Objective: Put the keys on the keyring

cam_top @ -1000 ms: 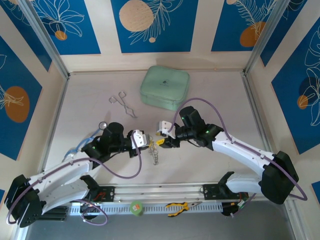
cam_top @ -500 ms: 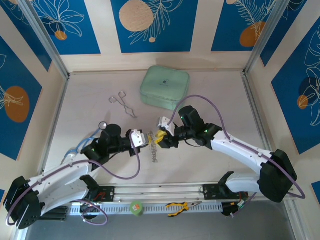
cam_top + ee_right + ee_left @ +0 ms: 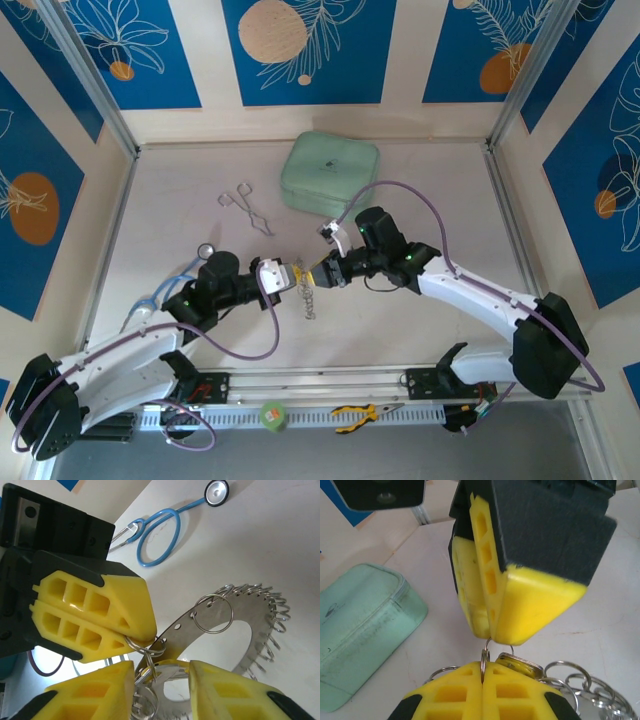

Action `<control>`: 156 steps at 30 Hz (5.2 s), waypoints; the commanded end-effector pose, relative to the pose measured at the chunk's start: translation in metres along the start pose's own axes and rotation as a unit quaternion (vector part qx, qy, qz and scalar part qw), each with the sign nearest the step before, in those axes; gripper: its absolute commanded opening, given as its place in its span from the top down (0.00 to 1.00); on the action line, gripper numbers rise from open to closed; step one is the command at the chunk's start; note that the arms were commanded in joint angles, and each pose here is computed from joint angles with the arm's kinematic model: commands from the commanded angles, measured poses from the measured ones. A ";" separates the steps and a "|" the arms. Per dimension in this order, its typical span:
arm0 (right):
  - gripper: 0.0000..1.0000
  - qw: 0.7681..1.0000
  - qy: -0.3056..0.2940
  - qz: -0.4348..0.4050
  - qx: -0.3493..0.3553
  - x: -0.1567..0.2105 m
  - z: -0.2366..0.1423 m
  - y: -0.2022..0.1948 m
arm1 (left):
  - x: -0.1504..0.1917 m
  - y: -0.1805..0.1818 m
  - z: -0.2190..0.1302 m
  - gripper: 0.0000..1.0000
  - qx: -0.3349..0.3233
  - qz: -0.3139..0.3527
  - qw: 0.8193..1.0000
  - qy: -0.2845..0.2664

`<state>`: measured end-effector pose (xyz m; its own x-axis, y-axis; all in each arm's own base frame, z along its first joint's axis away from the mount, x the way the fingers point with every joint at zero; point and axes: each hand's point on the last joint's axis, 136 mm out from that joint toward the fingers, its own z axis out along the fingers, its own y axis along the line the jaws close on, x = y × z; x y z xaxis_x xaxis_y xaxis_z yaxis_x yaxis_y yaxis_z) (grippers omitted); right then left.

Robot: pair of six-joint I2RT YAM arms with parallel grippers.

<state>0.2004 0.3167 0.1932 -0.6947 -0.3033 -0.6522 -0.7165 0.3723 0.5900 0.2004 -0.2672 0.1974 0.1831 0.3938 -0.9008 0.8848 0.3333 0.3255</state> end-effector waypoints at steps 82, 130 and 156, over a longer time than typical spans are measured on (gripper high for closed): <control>1.00 0.904 -0.048 -0.423 -0.032 -0.009 -0.030 0.037 | -0.053 -0.007 -0.004 0.72 0.039 -0.134 0.975 -0.175; 0.66 0.929 -0.024 -0.368 -0.035 -0.003 -0.035 0.039 | -0.048 -0.011 -0.013 1.00 0.032 -0.060 0.989 -0.134; 0.99 0.949 0.011 -0.308 -0.061 -0.002 -0.020 0.031 | -0.063 -0.004 -0.013 1.00 0.022 -0.053 0.984 -0.169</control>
<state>0.1861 0.3048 0.2125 -0.1108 -0.4674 -0.8771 -0.9938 0.0584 0.0944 0.1829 -0.2791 0.2308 0.1524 0.1381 -0.9786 0.9270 0.3233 0.1899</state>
